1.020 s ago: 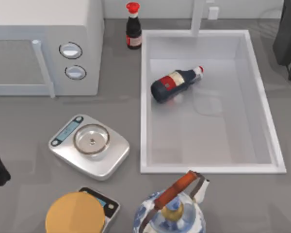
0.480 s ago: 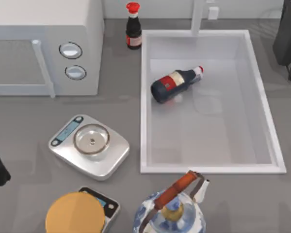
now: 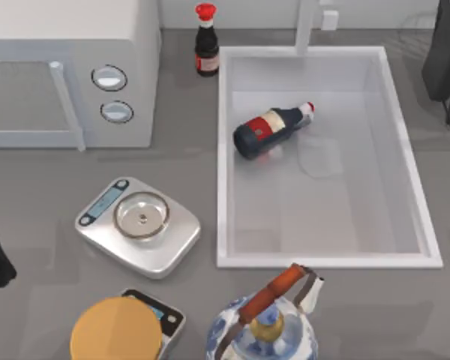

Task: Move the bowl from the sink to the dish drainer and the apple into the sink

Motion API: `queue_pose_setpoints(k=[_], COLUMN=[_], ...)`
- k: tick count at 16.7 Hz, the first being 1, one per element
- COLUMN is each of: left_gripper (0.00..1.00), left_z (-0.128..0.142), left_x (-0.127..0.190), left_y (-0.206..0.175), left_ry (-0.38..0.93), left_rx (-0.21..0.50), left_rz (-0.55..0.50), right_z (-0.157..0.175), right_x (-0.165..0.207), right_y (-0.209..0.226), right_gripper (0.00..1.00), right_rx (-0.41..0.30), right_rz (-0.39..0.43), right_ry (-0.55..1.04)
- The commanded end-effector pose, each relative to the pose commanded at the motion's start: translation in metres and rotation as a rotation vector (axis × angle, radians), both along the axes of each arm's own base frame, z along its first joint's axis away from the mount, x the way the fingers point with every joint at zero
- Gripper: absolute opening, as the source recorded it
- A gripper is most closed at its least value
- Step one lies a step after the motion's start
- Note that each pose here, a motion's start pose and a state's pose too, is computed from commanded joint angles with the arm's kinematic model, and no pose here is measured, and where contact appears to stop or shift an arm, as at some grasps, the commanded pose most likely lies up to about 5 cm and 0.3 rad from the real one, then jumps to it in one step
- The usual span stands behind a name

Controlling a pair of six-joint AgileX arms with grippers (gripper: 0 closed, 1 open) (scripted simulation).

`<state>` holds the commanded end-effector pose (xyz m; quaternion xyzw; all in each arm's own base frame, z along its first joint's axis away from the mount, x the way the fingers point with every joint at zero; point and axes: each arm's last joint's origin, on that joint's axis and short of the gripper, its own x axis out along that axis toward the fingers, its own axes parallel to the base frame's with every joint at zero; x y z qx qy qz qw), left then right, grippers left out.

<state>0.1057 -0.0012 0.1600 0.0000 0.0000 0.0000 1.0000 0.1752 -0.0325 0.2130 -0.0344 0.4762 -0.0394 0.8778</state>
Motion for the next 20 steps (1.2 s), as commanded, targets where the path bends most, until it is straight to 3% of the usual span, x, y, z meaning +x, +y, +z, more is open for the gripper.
queue_pose_setpoints(k=[5, 9, 16, 20], left_gripper=[1.00, 1.00, 1.00, 1.00], left_z=[0.000, 0.000, 0.000, 0.000], left_x=[0.000, 0.000, 0.000, 0.000], left_y=[0.000, 0.000, 0.000, 0.000], left_ry=[0.000, 0.000, 0.000, 0.000], left_rx=[0.000, 0.000, 0.000, 0.000], left_rz=[0.000, 0.000, 0.000, 0.000], right_z=[-0.003, -0.012, -0.014, -0.043], right_x=[0.044, 0.065, 0.068, 0.072], right_y=[-0.024, -0.037, -0.038, -0.040], right_gripper=[1.00, 1.00, 1.00, 1.00], right_rx=[0.057, 0.102, 0.107, 0.110], right_rz=[-0.009, -0.004, 0.001, 0.000], right_ry=[0.373, 0.550, 0.574, 0.583])
